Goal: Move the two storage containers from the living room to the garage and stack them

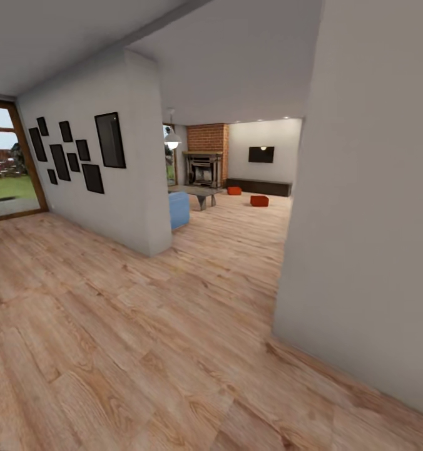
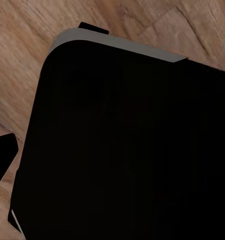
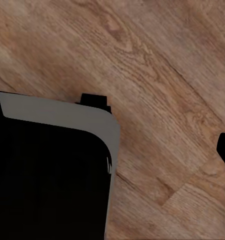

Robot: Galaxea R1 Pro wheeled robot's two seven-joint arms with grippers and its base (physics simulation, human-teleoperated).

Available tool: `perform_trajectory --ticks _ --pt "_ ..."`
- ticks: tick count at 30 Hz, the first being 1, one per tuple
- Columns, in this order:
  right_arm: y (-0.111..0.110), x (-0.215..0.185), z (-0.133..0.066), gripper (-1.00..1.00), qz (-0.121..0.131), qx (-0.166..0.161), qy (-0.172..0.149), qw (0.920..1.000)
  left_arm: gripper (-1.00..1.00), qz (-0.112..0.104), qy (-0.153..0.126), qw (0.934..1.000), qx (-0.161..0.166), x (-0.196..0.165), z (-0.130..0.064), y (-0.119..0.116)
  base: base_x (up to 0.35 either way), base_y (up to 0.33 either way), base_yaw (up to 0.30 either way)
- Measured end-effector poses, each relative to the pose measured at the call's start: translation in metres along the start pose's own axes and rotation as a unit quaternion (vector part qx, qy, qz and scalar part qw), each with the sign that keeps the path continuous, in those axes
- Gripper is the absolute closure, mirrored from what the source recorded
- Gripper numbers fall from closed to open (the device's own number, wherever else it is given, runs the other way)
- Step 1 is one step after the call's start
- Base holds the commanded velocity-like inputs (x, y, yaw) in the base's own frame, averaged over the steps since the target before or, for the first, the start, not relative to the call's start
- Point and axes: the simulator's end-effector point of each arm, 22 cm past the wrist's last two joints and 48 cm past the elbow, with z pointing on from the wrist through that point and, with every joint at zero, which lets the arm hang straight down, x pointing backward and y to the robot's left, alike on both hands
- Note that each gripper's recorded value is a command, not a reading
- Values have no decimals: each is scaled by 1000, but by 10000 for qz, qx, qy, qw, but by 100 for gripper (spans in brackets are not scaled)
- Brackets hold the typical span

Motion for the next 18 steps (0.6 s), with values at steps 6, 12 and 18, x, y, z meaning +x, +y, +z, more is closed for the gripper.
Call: perform_trajectory --ticks 6,12,18 --pt "0 0 0 -100 -3 3 0 10000 -100 0 -1 10000 -2 0 0 0 322 0 267" --pt "0 0 0 -100 -4 3 0 10000 -100 0 -1 10000 -2 0 0 0 322 0 248" --pt "-1 0 0 -100 2 8 6 10000 -100 1 -1 10000 -4 0 0 1 322 0 61"
